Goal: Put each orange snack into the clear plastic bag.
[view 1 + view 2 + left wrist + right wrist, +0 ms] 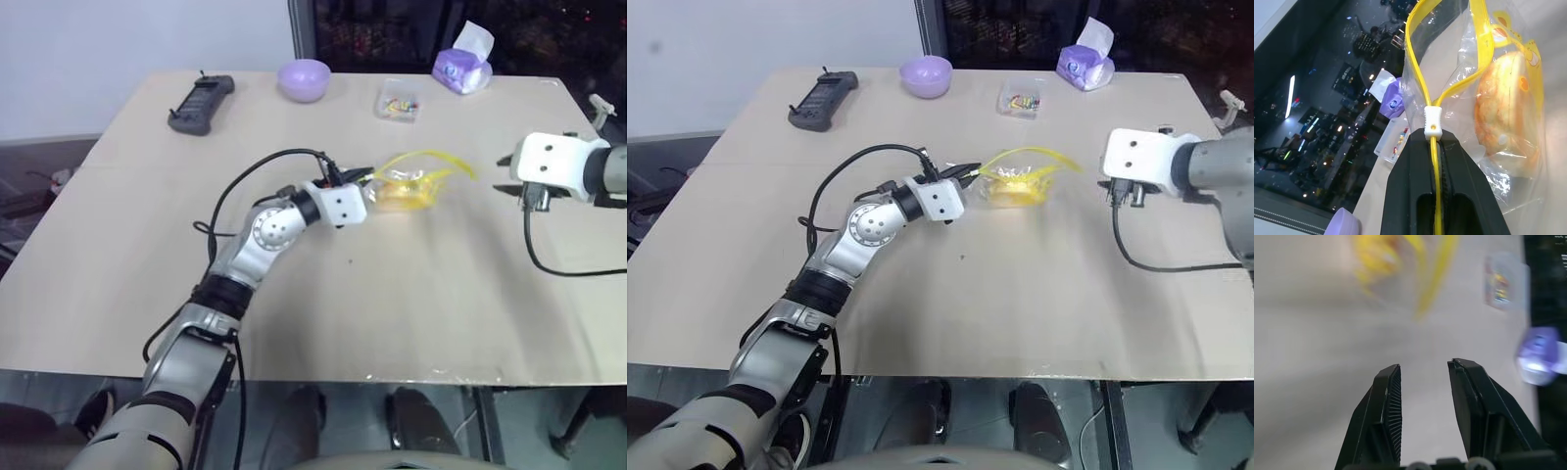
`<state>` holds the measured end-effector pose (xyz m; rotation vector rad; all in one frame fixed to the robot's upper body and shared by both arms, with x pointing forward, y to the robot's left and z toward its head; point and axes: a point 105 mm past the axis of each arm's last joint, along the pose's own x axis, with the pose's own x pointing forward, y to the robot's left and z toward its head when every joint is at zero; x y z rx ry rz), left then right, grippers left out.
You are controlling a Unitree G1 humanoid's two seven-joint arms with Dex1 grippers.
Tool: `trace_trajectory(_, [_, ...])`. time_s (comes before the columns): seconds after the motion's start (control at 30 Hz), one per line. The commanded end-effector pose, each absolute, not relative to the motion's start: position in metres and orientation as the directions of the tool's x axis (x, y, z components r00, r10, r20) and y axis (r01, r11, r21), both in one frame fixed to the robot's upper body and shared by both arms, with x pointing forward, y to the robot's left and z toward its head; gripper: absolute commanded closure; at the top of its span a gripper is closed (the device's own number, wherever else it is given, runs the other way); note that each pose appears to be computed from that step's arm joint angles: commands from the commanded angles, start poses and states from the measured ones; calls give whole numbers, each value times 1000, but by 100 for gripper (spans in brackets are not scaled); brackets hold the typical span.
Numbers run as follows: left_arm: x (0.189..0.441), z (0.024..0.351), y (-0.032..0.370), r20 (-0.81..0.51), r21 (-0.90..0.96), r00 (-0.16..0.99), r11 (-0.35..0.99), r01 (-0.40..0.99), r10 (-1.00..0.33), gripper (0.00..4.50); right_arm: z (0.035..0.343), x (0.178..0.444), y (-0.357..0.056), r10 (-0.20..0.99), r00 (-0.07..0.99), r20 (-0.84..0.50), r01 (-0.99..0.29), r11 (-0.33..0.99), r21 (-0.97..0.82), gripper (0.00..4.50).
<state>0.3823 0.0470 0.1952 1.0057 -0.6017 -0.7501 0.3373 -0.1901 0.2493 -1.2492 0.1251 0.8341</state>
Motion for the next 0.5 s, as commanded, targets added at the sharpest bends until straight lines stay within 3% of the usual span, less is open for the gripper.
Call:
trace_trajectory(0.03, [376, 210, 39, 142, 906, 576, 339, 252, -805, 450, 283, 329, -143, 653, 680, -332, -521, 112, -846, 283])
trace_trajectory(0.13, [374, 211, 37, 132, 908, 560, 327, 263, -818, 450, 280, 333, -117, 702, 658, -272, -483, 117, -867, 283])
trace_trajectory(0.5, [365, 219, 39, 63, 920, 557, 265, 289, -828, 450, 254, 333, -58, 803, 544, -244, -458, 41, -888, 283])
